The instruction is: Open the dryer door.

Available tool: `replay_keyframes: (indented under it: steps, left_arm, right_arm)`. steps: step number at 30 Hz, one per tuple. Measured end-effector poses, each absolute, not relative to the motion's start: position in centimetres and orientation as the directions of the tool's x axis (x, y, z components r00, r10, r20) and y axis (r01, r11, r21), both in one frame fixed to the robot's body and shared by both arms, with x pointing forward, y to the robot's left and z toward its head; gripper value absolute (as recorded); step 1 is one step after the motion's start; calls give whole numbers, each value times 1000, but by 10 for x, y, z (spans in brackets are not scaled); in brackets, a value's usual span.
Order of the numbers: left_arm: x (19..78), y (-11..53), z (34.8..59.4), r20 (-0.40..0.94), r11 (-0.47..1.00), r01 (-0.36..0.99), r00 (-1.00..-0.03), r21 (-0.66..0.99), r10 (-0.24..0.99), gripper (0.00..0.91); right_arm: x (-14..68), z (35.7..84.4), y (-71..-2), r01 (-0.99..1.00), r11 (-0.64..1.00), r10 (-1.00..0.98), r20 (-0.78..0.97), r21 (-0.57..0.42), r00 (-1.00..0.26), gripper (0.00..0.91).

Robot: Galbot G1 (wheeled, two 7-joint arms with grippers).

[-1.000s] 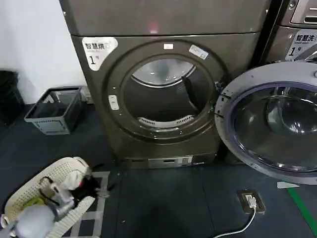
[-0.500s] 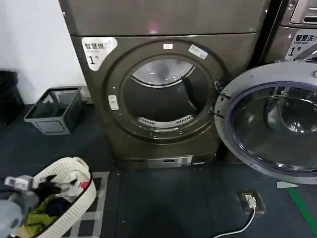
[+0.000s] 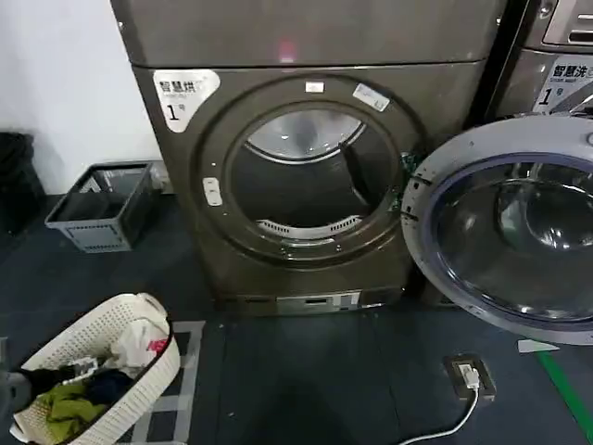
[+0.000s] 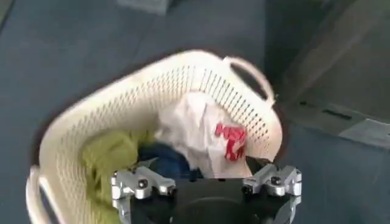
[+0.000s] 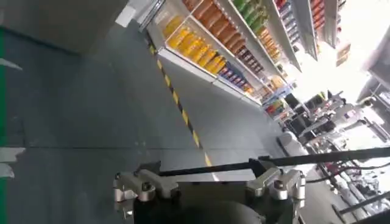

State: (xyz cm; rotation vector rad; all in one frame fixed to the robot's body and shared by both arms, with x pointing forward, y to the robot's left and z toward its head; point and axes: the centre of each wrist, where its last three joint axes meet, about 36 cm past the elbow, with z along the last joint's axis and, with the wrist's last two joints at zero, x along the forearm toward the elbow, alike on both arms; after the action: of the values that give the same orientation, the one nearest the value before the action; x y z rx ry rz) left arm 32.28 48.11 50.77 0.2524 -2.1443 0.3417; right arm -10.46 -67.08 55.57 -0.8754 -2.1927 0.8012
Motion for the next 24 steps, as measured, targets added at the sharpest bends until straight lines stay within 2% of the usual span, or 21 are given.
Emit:
replay_keyframes:
  steps: [18,24]
  left_arm:
    - [322,482,502,845,933,-323,-533,-157,-42,907]
    - [321,483,500,847,934,-325,-529,-150,-48,907]
  right_arm:
    - [-109,552,-669,356,595,749,336,-721,-571,907]
    - [-119,553,-669,350,567,778,344,-746,-526,907]
